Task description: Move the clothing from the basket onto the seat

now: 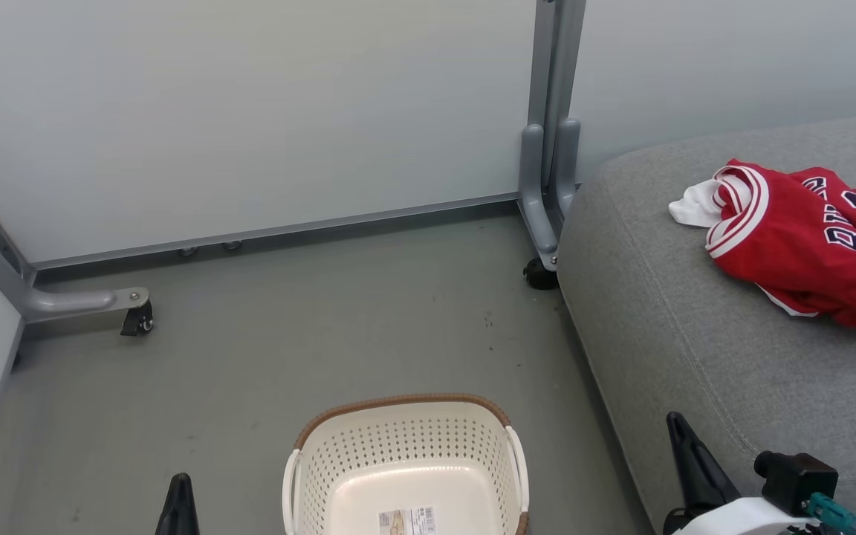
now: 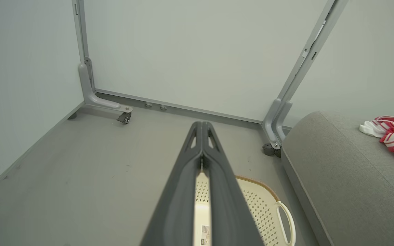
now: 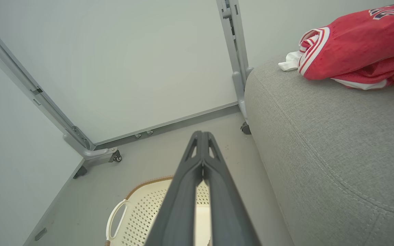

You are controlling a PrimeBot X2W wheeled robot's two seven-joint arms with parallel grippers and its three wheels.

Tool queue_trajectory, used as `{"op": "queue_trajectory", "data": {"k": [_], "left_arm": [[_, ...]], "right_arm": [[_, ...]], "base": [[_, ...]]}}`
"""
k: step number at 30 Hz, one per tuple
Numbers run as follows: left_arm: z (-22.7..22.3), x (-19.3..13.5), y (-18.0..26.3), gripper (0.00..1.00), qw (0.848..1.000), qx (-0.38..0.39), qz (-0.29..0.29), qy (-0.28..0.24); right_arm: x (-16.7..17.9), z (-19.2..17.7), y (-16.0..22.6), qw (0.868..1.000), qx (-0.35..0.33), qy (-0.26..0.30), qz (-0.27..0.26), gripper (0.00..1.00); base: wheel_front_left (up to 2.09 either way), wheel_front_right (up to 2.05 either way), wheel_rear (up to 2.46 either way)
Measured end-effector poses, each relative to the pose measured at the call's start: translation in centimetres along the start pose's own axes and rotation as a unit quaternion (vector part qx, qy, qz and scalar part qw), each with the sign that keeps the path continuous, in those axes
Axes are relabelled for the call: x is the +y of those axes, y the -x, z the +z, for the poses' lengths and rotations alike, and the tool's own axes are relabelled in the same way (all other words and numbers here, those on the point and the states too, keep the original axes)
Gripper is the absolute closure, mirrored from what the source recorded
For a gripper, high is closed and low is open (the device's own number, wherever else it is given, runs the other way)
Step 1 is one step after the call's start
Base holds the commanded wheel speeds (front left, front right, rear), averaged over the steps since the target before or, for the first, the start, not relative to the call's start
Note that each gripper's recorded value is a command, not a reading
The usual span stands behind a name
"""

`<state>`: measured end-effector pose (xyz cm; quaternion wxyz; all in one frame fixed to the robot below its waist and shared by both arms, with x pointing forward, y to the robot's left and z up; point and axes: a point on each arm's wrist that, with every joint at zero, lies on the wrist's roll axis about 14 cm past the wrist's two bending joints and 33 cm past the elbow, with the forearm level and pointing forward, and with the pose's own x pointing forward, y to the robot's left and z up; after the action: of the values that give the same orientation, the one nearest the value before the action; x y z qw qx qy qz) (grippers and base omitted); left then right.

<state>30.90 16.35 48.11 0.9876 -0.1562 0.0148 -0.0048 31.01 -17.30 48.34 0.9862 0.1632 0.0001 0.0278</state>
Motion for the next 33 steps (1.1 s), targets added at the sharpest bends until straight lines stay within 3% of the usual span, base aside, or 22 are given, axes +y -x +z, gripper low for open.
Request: {"op": "queue_trajectory", "data": {"k": [15,33], "left_arm": [[0.0,0.7,-1.6,1.00,0.992,0.014,0.014,0.125],[0.5,1.3,-3.2,1.00,0.968,0.017,0.023,0.251]], "right_arm": [[-1.1,0.8,-1.4,0.992,-0.005,-0.122,-0.024,1.00],[-1.9,1.4,-2.8,0.968,-0.009,-0.246,-0.040,1.00]], "base": [[0.00,0.00,0.00],[0.00,0.00,0.00]]}}
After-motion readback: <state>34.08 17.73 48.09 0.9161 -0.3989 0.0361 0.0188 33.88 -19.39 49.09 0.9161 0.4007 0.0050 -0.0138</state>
